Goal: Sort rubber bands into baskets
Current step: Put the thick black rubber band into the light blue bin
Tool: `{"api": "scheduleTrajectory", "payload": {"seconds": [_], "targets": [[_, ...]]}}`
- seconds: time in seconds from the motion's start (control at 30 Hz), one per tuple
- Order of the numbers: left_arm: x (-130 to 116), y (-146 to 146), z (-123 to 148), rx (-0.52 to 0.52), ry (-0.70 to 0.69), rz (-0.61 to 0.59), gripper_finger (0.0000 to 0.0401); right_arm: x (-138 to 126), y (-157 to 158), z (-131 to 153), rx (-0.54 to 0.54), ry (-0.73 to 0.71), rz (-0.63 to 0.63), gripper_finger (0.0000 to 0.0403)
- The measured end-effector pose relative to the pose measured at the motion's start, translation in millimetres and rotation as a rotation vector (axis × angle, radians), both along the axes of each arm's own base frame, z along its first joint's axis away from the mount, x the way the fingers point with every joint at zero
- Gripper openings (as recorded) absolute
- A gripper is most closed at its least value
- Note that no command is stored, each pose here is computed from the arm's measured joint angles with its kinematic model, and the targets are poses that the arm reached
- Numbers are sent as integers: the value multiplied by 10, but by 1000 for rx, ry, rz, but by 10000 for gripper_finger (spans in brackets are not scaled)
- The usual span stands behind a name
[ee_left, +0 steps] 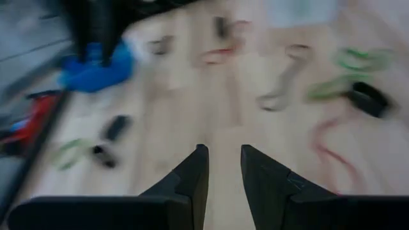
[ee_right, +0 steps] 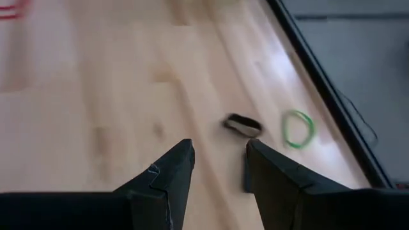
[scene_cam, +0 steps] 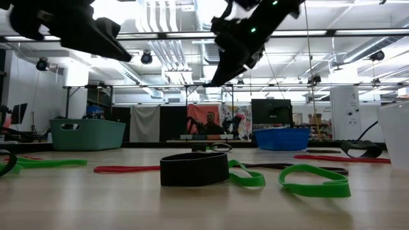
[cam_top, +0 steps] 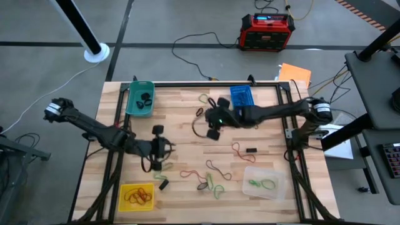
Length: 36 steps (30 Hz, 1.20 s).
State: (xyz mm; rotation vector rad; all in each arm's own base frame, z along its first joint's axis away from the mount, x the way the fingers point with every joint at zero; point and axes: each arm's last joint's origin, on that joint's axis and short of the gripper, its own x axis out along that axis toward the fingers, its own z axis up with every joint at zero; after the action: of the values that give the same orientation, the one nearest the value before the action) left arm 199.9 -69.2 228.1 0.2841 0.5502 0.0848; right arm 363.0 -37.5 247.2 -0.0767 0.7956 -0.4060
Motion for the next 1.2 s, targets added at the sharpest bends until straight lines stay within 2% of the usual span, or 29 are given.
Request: {"api": "scheduleTrajectory", "payload": {"seconds": [0.13, 0.27, 0.47, 0.57, 0.7, 0.93, 1.0, 1.13, 1.2], "targets": [[-59, 188, 71, 87, -60, 203, 77, 87, -286, -32, 9, 41, -37, 141], [-102, 306, 116, 191, -115, 406, 77, 148, -532, -194, 82, 78, -33, 145], [-120, 358, 103, 262, -94, 428, 77, 175, -785, -461, 168, 146, -129, 175], [-124, 410, 109, 294, -100, 496, 77, 177, -846, -566, 205, 181, -181, 193], [-120, 462, 110, 323, -93, 540, 77, 192, -879, -672, 195, 223, -164, 210], [-114, 476, 89, 333, -70, 521, 77, 208, -900, -769, 186, 252, -146, 215], [-100, 460, 69, 280, -57, 439, 77, 217, -906, -828, 190, 265, -147, 215], [-63, 375, 26, 100, -14, 151, 77, 255, -916, -976, 199, 284, -143, 215], [-56, 354, 22, 62, -11, 95, 77, 270, -921, -1065, 198, 304, -136, 215]]}}
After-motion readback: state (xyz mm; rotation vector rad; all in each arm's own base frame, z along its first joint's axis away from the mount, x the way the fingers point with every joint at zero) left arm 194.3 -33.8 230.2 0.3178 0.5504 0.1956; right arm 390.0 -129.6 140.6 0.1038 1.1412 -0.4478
